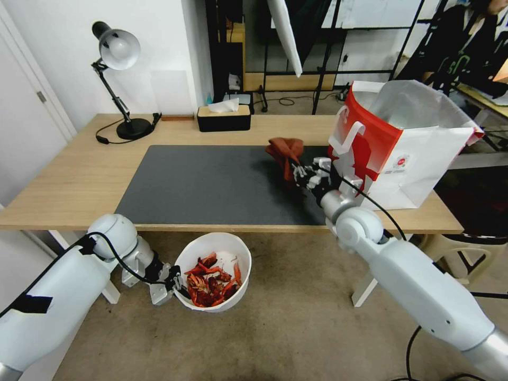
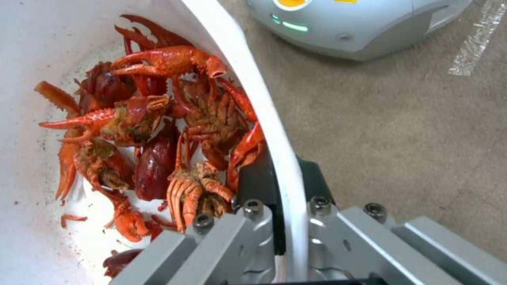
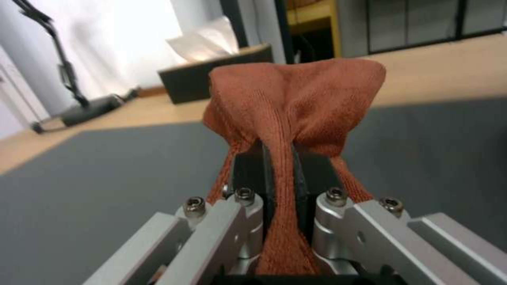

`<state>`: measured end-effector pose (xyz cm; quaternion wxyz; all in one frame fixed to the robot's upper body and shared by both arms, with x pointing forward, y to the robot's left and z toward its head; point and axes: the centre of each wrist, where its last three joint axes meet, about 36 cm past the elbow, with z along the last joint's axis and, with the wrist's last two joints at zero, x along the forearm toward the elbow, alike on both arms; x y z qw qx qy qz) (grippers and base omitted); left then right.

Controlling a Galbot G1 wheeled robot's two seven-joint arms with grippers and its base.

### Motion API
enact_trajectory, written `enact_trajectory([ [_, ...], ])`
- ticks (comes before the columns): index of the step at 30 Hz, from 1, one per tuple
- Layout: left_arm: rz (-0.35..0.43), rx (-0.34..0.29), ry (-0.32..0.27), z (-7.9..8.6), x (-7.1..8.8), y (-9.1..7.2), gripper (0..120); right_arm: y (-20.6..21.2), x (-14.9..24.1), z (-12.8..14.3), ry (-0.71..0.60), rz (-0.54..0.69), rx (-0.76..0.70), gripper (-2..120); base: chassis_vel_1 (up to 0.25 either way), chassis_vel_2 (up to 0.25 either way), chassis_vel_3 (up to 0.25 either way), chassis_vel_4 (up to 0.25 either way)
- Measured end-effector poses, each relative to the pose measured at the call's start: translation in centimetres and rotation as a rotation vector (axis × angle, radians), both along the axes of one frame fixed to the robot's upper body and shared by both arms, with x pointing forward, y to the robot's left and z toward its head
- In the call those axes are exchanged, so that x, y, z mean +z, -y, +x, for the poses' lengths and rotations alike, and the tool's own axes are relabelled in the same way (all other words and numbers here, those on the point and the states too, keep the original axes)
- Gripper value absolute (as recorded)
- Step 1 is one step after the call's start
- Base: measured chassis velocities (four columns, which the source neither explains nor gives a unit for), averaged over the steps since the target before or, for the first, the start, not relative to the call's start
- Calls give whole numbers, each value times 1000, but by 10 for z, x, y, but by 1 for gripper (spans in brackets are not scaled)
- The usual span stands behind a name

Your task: Sweep shrimp from table into container with towel, then put container into takeout bag.

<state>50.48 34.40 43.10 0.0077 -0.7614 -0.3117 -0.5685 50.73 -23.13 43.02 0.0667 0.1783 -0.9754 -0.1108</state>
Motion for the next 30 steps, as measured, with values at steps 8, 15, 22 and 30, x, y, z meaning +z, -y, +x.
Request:
enact_trajectory([
  [8, 0, -4, -1, -1, 0, 1, 0, 6, -20, -19, -35, -29, -38, 5, 0, 0, 0, 0],
  [15, -2, -7, -5, -3, -2, 2, 0, 11, -19, -32, -45, -69, -92, 10, 0, 0, 0, 0],
  [22, -4, -8, -8, -4, -3, 3, 0, 21, -11, -38, -34, -76, -123, 36, 0, 0, 0, 0],
  [30, -4, -10, -9, -4, -4, 4, 0, 23, -6, -46, -12, -70, -140, 68, 0, 0, 0, 0],
])
